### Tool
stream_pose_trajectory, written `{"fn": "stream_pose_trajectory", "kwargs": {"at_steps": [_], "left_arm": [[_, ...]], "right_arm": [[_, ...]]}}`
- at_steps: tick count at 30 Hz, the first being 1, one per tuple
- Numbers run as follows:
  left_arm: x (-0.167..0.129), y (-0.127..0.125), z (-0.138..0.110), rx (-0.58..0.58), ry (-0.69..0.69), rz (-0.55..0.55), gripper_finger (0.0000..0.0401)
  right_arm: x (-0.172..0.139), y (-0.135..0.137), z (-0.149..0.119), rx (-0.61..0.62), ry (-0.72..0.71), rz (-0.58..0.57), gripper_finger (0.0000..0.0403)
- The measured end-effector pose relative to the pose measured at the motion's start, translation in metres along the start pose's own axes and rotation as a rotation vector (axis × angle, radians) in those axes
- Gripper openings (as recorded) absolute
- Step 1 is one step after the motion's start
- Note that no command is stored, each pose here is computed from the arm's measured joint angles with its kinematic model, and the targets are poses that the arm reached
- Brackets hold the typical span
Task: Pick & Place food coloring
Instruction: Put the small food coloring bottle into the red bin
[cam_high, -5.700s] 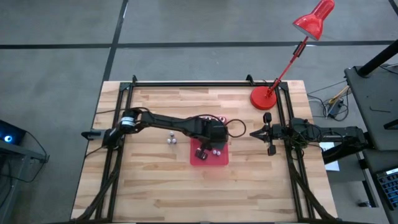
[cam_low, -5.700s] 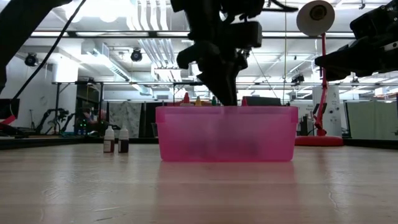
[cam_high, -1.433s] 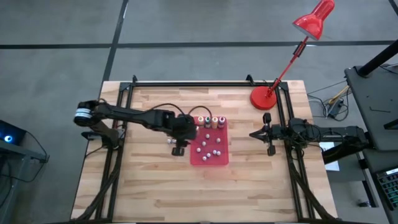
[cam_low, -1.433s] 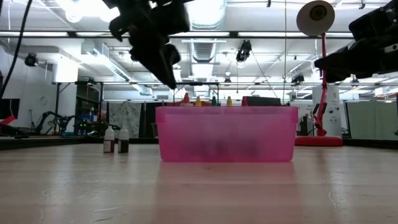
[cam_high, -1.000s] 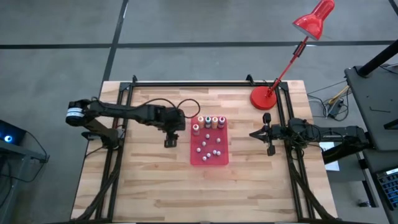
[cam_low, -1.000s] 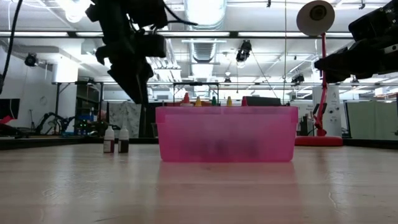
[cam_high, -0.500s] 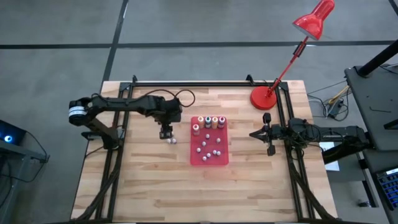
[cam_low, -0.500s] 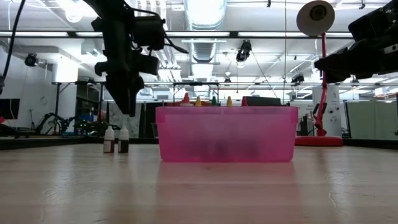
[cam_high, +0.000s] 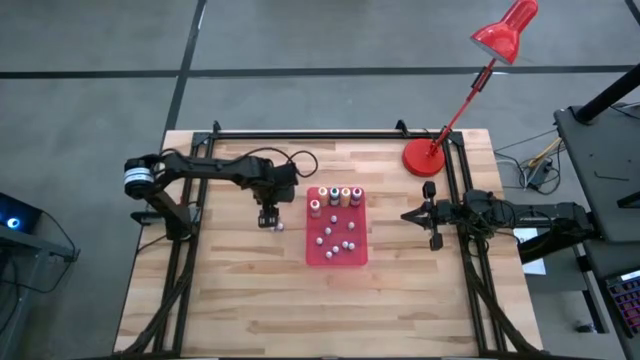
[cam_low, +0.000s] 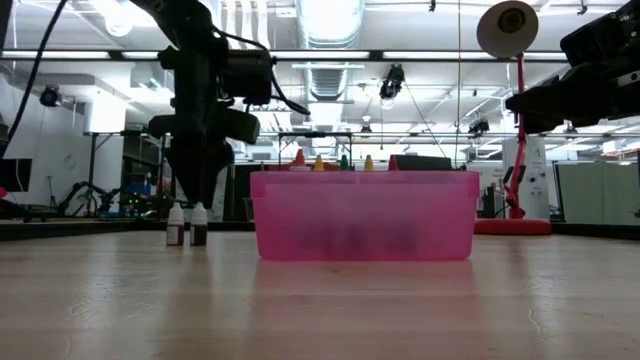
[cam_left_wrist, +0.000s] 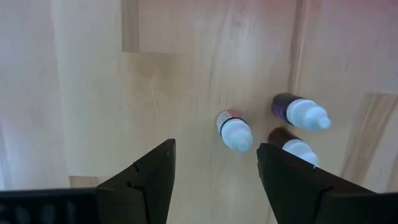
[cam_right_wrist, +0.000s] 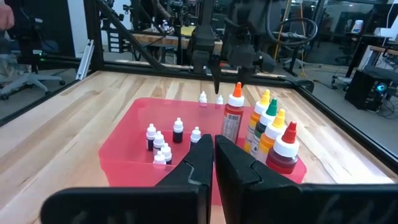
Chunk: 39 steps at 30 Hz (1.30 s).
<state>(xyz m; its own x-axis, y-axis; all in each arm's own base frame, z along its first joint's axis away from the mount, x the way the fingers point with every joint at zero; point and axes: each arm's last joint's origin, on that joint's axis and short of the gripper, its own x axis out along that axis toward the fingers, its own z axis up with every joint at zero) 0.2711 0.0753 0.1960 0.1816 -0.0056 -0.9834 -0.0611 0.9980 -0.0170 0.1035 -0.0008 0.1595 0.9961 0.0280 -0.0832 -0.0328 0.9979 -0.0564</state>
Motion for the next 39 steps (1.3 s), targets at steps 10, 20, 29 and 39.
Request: {"fn": "stream_pose_trajectory", "kwargs": {"at_steps": [10, 20, 29, 39], "left_arm": [[0.013, -0.001, 0.004, 0.003, 0.028, -0.047, 0.0197], [0.023, -0.001, 0.008, 0.008, 0.035, -0.050, 0.0197], [0.023, -0.001, 0.008, 0.000, 0.031, -0.049, 0.0150], [0.023, -0.001, 0.008, -0.004, 0.032, -0.048, 0.0049]], "right_arm": [[0.000, 0.000, 0.000, -0.002, 0.000, 0.000, 0.0009], [0.000, 0.000, 0.000, -0.002, 0.000, 0.001, 0.0009], [0.000, 0.000, 0.000, -0.002, 0.000, 0.000, 0.0009], [0.000, 0.000, 0.000, -0.002, 0.000, 0.000, 0.0009]]}}
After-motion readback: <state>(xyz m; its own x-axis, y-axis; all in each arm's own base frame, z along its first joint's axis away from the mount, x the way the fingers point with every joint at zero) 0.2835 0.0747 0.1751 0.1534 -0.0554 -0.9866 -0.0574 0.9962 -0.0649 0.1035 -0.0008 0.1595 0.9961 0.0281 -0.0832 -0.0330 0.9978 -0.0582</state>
